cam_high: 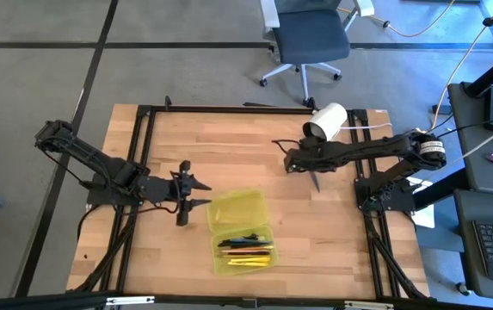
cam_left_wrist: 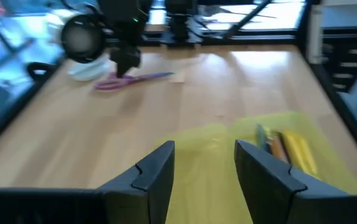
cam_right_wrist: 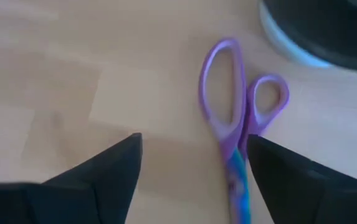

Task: Pick & place school supplies into a supply box
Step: Put the purple scissors into the yellow supplies box, then close the yellow supplies box

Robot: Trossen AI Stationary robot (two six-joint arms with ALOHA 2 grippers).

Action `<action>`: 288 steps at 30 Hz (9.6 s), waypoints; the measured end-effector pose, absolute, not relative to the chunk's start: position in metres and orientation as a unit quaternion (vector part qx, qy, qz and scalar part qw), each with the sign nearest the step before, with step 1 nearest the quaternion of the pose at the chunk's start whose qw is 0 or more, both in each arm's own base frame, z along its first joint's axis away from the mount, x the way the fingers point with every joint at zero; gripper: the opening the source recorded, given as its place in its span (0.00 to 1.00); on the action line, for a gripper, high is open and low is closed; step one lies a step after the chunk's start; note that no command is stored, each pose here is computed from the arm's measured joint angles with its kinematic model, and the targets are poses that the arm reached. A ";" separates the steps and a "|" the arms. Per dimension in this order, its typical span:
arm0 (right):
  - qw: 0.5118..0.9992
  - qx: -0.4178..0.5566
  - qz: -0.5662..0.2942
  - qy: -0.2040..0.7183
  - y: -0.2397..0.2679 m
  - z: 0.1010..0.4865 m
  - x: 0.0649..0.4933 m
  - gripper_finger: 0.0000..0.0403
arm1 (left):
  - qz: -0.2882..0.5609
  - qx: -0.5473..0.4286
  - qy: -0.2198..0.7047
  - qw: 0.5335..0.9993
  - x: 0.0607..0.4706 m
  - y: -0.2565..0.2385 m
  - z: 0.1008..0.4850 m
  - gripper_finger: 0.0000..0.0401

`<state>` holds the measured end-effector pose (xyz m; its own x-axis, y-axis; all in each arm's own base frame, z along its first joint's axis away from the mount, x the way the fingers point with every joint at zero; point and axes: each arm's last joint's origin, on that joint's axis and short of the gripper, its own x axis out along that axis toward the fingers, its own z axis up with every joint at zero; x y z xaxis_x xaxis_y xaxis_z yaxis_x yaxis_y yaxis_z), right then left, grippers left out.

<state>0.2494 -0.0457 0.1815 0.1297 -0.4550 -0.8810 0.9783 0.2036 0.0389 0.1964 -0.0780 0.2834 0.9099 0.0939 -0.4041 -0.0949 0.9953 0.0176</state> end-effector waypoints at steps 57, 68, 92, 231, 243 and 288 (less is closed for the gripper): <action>0.647 0.311 -0.524 0.458 -0.095 0.113 0.245 0.17 | 0.124 0.016 0.190 0.974 0.196 -0.073 0.284 0.40; 0.689 0.318 -0.460 0.462 -0.080 0.137 0.253 0.18 | 0.124 0.016 0.189 0.974 0.196 -0.074 0.284 0.40; 0.926 0.176 -0.123 0.310 0.056 0.288 0.336 0.18 | 0.050 -0.001 0.207 0.977 0.196 -0.078 0.283 0.40; 0.895 0.034 0.209 0.393 0.105 0.236 0.341 0.54 | 0.002 -0.139 0.355 0.925 0.209 -0.109 0.238 0.40; 0.938 0.059 0.082 0.331 0.070 0.250 0.255 0.54 | 0.012 -0.196 0.364 0.910 0.232 -0.134 0.208 0.40; 0.919 0.019 0.060 0.389 -0.008 0.146 0.219 0.66 | 0.131 -0.184 0.449 0.864 0.262 -0.122 0.132 0.72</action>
<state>0.2195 -0.0085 0.1464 0.6909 0.1246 -0.7121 -0.0947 0.9921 0.0816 0.2619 -0.1218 0.1320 0.5619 0.0604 -0.8250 -0.3912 0.8982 -0.2007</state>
